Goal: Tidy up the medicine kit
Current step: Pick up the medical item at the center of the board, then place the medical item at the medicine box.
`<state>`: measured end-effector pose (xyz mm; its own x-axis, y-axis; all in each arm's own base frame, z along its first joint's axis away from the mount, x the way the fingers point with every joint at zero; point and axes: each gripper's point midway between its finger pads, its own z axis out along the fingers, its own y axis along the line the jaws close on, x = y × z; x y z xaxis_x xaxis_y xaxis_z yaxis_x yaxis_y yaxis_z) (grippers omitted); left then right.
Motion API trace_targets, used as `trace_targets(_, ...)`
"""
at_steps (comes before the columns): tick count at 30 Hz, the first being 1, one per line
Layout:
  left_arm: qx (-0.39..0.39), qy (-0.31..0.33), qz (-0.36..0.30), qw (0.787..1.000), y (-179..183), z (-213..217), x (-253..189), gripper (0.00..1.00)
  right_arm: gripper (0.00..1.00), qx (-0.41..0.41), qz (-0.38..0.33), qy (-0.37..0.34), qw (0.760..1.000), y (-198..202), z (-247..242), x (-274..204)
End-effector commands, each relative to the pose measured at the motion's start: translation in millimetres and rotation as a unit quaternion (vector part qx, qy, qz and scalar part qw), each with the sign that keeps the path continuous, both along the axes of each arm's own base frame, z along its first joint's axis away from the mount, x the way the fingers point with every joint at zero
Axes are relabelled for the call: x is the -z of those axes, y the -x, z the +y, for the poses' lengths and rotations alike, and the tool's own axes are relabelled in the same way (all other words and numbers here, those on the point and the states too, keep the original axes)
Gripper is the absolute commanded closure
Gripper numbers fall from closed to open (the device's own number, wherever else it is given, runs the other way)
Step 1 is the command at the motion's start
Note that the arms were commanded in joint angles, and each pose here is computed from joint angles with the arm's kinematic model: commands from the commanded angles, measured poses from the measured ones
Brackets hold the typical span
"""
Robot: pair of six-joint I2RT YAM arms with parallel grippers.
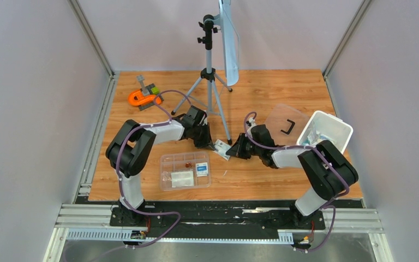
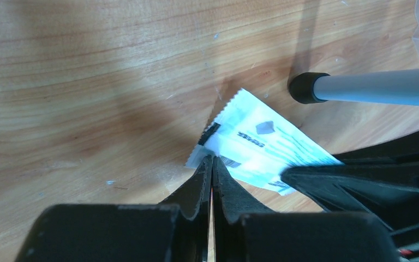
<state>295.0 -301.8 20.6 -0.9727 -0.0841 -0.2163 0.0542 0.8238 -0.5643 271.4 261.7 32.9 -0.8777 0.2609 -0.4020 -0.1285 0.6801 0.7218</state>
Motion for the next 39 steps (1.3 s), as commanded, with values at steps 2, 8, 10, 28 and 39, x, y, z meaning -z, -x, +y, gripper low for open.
trace_targets(2,0.009,-0.025,-0.037,0.999,1,15,-28,0.8,1.0,0.019,-0.054,-0.015,0.998,-10,-3,-46)
trace_targets(8,-0.002,-0.032,-0.104,0.994,-2,30,-84,0.56,1.0,0.113,-0.11,0.055,0.986,-1,-61,-97)
trace_targets(10,-0.006,-0.033,-0.124,0.992,-4,34,-99,0.55,1.0,0.18,-0.129,0.085,0.971,1,-96,-112)
trace_targets(28,-0.006,-0.033,-0.15,0.988,1,47,-124,0.54,1.0,0.604,-0.174,0.235,0.742,25,-354,-200)
trace_targets(39,-0.015,-0.035,-0.147,0.988,5,52,-121,0.54,0.57,0.574,-0.166,0.131,0.791,-15,-361,-166)
